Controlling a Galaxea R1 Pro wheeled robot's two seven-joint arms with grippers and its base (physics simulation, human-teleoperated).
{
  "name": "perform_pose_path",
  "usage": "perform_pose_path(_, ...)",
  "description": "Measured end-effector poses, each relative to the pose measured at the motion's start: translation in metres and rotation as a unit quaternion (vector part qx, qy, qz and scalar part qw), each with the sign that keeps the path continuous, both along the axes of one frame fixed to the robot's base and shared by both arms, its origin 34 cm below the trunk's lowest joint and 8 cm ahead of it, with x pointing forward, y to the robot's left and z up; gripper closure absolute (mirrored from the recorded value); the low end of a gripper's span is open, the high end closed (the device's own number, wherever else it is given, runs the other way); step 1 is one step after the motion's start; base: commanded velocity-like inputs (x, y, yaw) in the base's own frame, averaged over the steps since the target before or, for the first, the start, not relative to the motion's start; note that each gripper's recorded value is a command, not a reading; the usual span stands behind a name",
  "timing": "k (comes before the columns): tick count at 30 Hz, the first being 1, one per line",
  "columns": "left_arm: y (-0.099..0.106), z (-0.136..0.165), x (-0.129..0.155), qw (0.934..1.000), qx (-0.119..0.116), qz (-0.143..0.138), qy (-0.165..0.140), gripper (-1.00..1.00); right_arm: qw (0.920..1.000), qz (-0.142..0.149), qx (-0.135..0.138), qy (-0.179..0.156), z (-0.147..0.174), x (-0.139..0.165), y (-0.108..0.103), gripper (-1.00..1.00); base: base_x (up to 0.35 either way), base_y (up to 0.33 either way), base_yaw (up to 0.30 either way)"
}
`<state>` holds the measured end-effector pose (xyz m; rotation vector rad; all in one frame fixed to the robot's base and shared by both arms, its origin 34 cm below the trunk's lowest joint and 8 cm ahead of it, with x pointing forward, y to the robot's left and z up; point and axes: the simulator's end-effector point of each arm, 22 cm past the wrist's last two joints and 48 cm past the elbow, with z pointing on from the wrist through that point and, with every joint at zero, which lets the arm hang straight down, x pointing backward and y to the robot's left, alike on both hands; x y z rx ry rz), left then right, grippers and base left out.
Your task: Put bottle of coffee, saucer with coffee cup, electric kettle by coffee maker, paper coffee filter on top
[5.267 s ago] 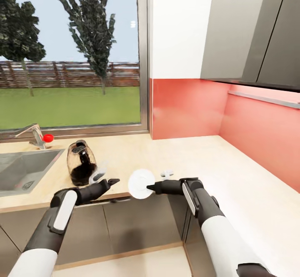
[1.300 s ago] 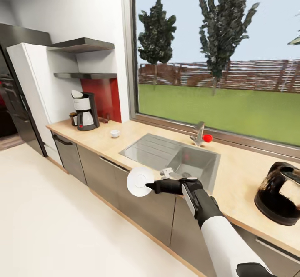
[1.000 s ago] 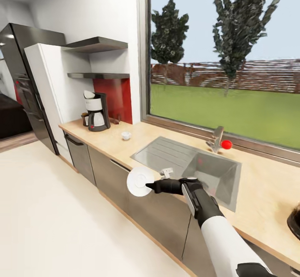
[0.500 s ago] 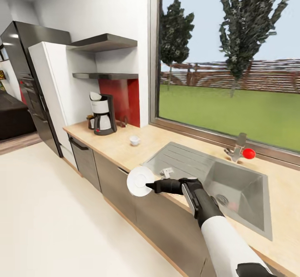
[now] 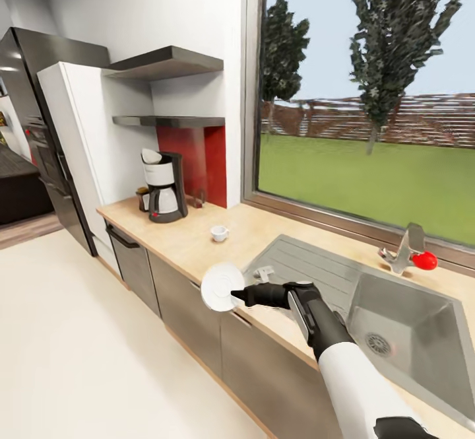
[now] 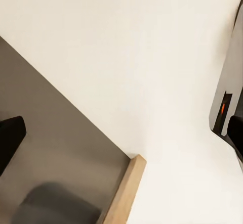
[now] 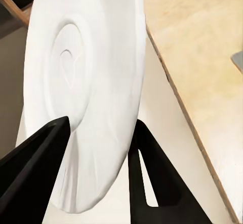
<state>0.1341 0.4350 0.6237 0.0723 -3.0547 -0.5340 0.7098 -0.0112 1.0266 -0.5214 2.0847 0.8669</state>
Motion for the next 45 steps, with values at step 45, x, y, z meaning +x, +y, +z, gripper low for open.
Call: perform_pose_path(45,-0.001,-0.001,0.011,0.9996,0.000,-0.002,-0.029,-1.00,1.0000,0.000,0.000,0.000,0.000,0.000,0.000,1.00,0.281,0.227,0.000)
